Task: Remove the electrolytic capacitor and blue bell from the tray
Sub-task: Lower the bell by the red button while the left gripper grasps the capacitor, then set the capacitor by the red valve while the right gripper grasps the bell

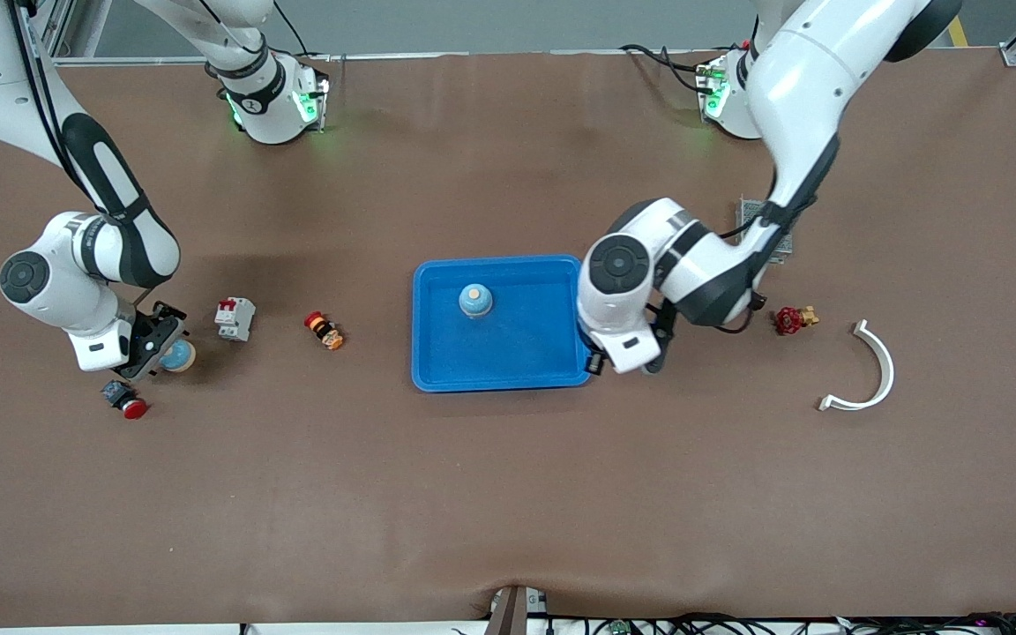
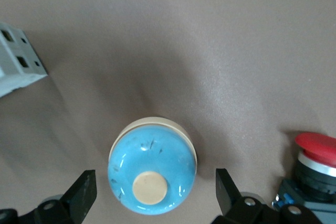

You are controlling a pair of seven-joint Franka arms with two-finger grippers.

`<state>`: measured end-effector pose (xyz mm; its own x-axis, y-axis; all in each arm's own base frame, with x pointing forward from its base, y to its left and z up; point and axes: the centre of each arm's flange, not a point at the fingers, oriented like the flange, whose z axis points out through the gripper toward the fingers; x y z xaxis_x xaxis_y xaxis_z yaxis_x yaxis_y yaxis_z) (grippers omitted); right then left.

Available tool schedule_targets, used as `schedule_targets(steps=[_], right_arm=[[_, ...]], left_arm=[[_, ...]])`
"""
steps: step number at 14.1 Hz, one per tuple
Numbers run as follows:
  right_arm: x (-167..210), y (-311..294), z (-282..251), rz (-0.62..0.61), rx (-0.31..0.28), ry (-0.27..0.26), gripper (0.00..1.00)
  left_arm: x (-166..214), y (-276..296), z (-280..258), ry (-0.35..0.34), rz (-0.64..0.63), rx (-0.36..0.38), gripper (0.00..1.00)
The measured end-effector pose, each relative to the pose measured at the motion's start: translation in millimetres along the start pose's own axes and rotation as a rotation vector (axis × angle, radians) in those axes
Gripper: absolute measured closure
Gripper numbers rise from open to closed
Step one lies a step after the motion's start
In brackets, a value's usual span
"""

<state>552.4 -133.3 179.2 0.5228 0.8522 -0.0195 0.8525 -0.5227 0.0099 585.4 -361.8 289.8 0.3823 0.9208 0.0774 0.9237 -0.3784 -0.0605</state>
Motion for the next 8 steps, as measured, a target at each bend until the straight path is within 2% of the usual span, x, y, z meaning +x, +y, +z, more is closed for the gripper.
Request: schedule_targets(steps=[4,8], right_arm=[[18.5,30.0,-63.2,0.047,0.114,0.004,0.00],[55.3,58.1,-157.8,0.136,0.158,-0.012,0.00]], left_arm=[[85.9,-15.3,18.9,0.015,0.123,0.070,0.66],[202.7,-43.7,53.6,-0.020,0.211,0.147,0.66]])
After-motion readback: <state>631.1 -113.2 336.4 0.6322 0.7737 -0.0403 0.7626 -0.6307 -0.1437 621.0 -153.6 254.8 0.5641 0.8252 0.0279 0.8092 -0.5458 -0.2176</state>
